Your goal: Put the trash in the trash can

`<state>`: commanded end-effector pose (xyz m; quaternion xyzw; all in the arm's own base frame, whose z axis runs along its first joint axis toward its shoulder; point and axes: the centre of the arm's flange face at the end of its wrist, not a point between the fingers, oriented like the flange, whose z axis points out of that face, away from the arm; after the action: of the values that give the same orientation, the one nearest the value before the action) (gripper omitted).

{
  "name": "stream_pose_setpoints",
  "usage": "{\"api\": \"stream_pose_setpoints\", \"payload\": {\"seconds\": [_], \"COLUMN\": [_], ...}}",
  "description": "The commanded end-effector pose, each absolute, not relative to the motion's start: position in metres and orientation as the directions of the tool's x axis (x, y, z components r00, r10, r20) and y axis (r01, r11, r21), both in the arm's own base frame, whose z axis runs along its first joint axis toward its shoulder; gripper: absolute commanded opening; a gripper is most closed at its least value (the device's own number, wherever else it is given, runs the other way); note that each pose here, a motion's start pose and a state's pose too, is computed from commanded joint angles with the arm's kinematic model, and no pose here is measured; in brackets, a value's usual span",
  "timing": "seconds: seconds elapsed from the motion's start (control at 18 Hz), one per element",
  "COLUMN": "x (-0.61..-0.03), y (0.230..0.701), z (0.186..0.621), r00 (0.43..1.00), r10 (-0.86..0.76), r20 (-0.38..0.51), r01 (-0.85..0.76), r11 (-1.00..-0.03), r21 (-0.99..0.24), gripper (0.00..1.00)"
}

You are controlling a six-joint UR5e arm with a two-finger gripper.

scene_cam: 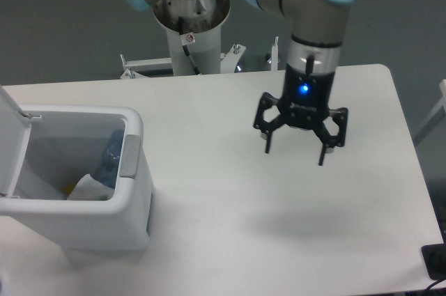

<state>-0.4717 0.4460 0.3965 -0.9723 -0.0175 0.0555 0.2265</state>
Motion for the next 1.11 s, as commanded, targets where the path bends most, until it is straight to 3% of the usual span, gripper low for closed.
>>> {"api": "stream_pose_setpoints", "payload": {"seconds": [0.22,0.44,0.61,1.11], "x": [-0.52,-0.54,-0.557,-0.551], "y": [0.415,0.407,0.382,0.378], "z": [0.362,0.342,0.319,0.317], "r00": [0.987,0.983,0.97,0.932], "r10": [-0.009,-0.061,-0.167,-0.316], "r20": [-0.16,-0.174,-0.179,-0.179], "r01": [-0.06,-0.108,-0.194,-0.328], "r11": [-0.946,-0.955,-0.971,-0.944], "r21": [-0.317,-0.277,-0.143,-0.044], "gripper": [1.0,1.0,1.0,1.0]}}
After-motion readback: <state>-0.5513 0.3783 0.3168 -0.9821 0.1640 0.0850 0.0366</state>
